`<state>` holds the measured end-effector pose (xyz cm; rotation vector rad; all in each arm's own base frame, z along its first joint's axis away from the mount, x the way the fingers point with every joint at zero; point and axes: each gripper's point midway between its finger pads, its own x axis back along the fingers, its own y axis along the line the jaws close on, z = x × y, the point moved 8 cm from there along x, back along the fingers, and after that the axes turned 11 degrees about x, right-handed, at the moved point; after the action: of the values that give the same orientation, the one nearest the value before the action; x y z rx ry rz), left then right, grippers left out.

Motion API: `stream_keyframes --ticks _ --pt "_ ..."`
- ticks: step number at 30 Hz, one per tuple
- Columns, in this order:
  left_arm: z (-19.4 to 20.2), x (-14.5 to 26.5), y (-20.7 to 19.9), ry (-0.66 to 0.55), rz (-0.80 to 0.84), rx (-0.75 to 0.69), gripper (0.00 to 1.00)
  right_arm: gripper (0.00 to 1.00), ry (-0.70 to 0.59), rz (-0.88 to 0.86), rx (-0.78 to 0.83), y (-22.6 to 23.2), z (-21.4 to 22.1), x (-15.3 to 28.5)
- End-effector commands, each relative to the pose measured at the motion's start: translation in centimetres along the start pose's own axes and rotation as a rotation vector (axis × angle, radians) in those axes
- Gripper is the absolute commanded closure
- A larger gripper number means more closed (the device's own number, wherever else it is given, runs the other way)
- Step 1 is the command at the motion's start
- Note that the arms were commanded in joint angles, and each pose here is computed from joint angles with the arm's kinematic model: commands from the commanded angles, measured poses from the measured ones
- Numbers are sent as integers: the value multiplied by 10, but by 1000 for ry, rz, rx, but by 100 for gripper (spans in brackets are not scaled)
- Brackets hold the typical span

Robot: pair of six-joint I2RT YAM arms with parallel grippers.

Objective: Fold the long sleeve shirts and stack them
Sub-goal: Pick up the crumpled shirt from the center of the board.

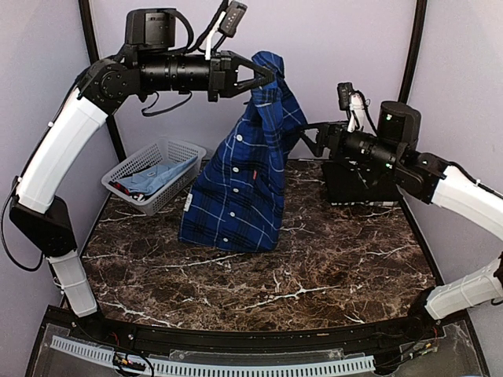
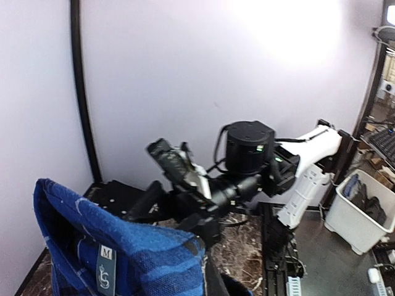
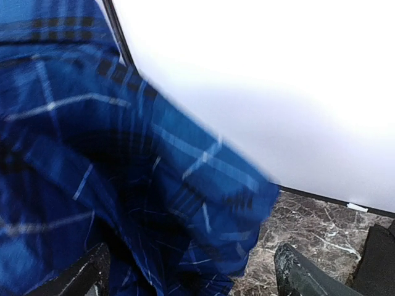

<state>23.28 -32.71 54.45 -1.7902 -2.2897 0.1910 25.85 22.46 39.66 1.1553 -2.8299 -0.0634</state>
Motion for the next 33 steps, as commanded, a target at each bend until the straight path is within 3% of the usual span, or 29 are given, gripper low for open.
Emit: stream_keyframes --ticks 1,7,13,15,18,21,28,33 --pt "1 13 -31 30 168 -62 100 8 13 -54 47 5 3 5" --pt "5 26 -33 40 153 -62 100 9 90 -61 19 3 41 -4" --pt "2 30 -37 33 165 -67 100 22 110 -163 -31 9 74 -9" --pt "2 31 -38 29 167 -68 100 32 125 -182 -43 10 83 -14" --pt "0 33 -38 22 153 -73 100 62 125 -186 -54 10 83 -25" --pt "-3 39 -38 5 111 -82 100 98 110 -90 -49 2 65 -30" --pt "-7 64 -28 -114 -127 -94 100 100 -4 312 79 -28 -35 -3" --pt "-22 91 -46 -191 -100 -140 100 100 -225 357 152 -22 -123 42"
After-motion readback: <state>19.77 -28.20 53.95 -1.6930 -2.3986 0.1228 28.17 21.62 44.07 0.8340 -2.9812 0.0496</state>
